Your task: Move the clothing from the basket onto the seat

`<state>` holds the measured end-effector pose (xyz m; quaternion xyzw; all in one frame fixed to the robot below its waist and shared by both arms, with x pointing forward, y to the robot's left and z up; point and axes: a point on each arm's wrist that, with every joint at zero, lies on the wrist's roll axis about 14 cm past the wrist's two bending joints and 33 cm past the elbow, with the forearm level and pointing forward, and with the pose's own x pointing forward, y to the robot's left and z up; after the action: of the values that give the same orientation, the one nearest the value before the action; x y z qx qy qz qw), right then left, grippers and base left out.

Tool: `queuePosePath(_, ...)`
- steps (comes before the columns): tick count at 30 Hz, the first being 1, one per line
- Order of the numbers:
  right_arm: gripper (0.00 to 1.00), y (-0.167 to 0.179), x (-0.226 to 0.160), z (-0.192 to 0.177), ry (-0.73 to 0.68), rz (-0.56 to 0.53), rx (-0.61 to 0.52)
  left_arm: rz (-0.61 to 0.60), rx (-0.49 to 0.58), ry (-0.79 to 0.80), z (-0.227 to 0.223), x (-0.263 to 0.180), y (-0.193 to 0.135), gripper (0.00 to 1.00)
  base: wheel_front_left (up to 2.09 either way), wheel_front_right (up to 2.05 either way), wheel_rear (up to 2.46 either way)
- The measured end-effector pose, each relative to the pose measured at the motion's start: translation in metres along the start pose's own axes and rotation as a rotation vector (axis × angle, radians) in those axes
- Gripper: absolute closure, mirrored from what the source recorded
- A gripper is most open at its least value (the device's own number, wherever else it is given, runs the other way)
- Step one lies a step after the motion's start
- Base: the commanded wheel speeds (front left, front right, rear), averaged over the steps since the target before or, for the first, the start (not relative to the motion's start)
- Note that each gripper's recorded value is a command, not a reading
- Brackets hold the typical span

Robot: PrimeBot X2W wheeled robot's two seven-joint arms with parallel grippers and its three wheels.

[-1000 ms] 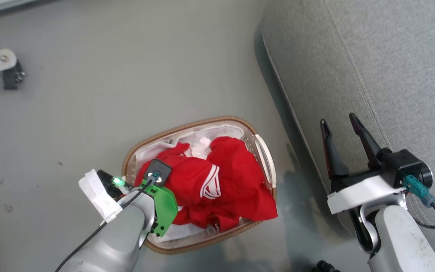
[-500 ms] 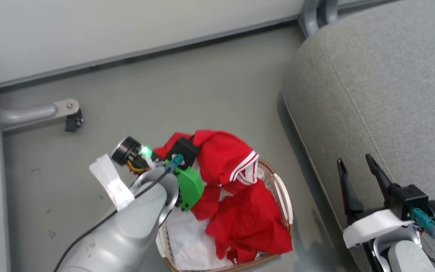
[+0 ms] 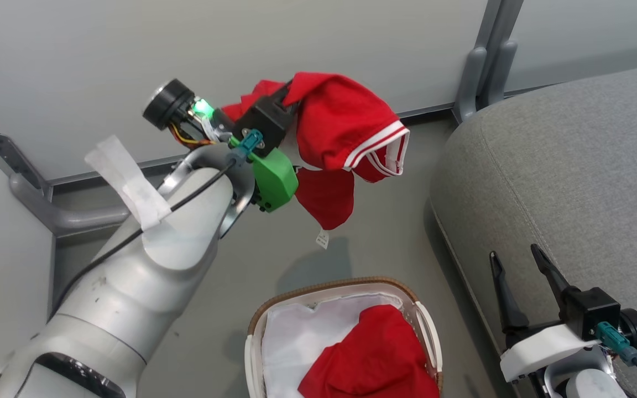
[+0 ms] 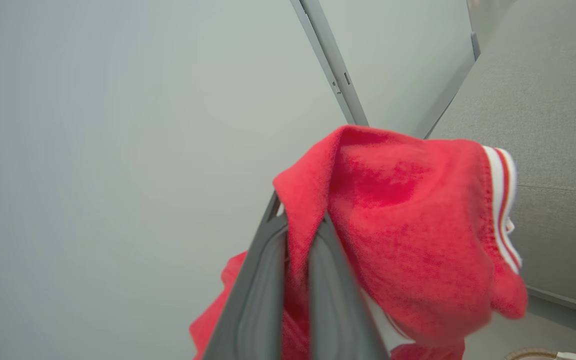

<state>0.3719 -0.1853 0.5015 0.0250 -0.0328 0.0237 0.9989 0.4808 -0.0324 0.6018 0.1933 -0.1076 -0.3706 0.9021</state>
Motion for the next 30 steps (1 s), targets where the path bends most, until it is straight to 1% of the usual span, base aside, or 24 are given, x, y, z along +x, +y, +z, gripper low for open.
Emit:
queuePosePath(5, 0.0, 0.009, -0.001, 0.011, -0.034, 0.027, -0.002, 0.027, 0.073, -0.064, 0.043, 0.005, 0.025, 1.0, 0.0, 0.0, 0.0)
queuePosePath(12, 0.0, 0.026, 0.002, 0.022, -0.065, 0.08, -0.013, 0.039, 0.121, -0.107, 0.073, 0.009, 0.04, 1.0, 0.0, 0.0, 0.0)
queuePosePath(17, 0.0, 0.048, 0.012, 0.034, -0.104, 0.148, -0.03, 0.036, 0.128, -0.131, 0.084, 0.007, 0.041, 1.0, 0.0, 0.0, 0.0)
queuePosePath(21, 0.0, 0.07, 0.027, 0.053, -0.16, 0.221, -0.077, 0.027, 0.126, -0.145, 0.088, 0.004, 0.037, 1.0, 0.0, 0.0, 0.0)
queuePosePath(25, 0.0, 0.085, 0.045, 0.073, -0.216, 0.269, -0.12, 0.011, 0.12, -0.158, 0.092, 0.004, 0.031, 1.0, 0.0, 0.0, 0.0)
queuePosePath(28, 0.0, 0.099, 0.055, 0.078, -0.228, 0.311, -0.149, -0.002, 0.118, -0.16, 0.093, 0.005, 0.026, 1.0, 0.0, 0.0, 0.0)
queuePosePath(30, 0.0, 0.109, 0.06, 0.075, -0.217, 0.345, -0.165, -0.011, 0.114, -0.161, 0.093, 0.005, 0.022, 1.0, 0.0, 0.0, 0.0)
